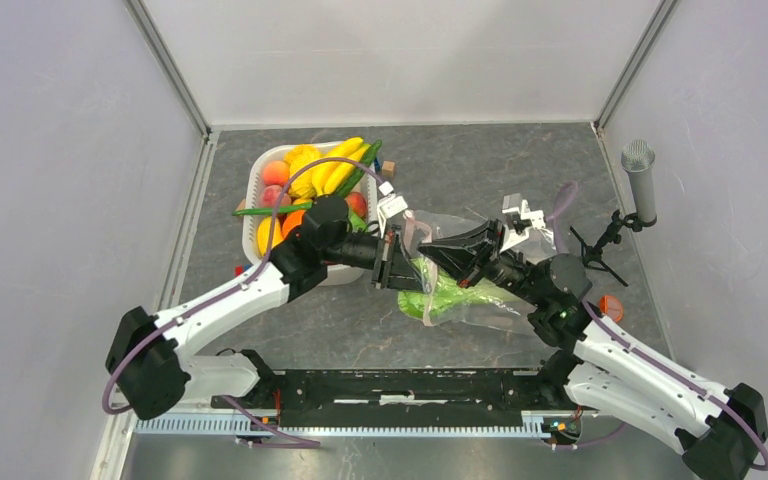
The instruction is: Place the food in the zip-top bag and seal the zipper
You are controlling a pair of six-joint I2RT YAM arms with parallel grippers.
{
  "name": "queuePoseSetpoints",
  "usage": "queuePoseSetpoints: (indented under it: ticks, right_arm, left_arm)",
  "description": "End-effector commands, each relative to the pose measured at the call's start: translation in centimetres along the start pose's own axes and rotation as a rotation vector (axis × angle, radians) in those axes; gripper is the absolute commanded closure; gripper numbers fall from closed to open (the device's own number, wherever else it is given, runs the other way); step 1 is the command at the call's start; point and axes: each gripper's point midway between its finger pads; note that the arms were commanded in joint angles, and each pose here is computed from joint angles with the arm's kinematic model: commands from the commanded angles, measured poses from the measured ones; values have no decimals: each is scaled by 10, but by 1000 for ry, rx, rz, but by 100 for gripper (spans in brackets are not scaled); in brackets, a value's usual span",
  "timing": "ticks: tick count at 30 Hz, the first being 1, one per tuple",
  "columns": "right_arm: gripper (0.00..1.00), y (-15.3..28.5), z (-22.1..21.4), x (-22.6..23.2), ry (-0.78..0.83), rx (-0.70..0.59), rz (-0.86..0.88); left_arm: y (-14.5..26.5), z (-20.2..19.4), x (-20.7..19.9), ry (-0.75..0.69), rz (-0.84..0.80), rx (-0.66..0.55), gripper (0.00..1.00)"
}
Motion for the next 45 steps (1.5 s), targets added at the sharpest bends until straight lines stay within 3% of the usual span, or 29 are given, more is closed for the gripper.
queuePoseSetpoints:
  ticks: [1,4,6,8,10,14,17,26,31,40,45]
  right_arm:
    - [100,1,-4,6,21,-4,41]
    - [100,1,-4,5,32,-1,39]
    - [100,1,-1,3,44,-8,25]
    - [100,1,1,0,56,-13,5]
    - [100,0,4,-4,66,-15,-14]
    - [100,3,0,-27,57,20,-151]
    - [100,8,-6,-37,46,32,-211]
    - [100,8,-14,-39,26,56,-219]
    - [100,3,-5,-24,28,36,-135]
    - [100,3,-4,0,30,48,-10]
    - [100,5,-7,3,37,61,8]
  left_arm:
    - [-2,15,-52,-96,-275,38,97]
    - [-4,9,-35,-125,-180,68,96]
    - [-2,5,-13,-137,-29,82,82]
    - [1,1,-1,-134,47,109,75]
    - [6,4,9,-130,138,95,41]
    - [23,21,-2,-206,222,-22,11]
    - [45,33,-3,-256,347,-94,0]
    - [94,48,-15,-322,528,-262,0]
    - [130,56,24,-264,798,-387,0]
    - [89,69,49,-185,713,-327,2]
    - [81,72,64,-160,731,-288,17]
Point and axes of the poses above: each gripper's point midway between its finger pads, its own y axis back along the fingers, its own x axis along the line the jaws close on, z = x × y, and after that the axes turned 8 degrees about y, right-handed
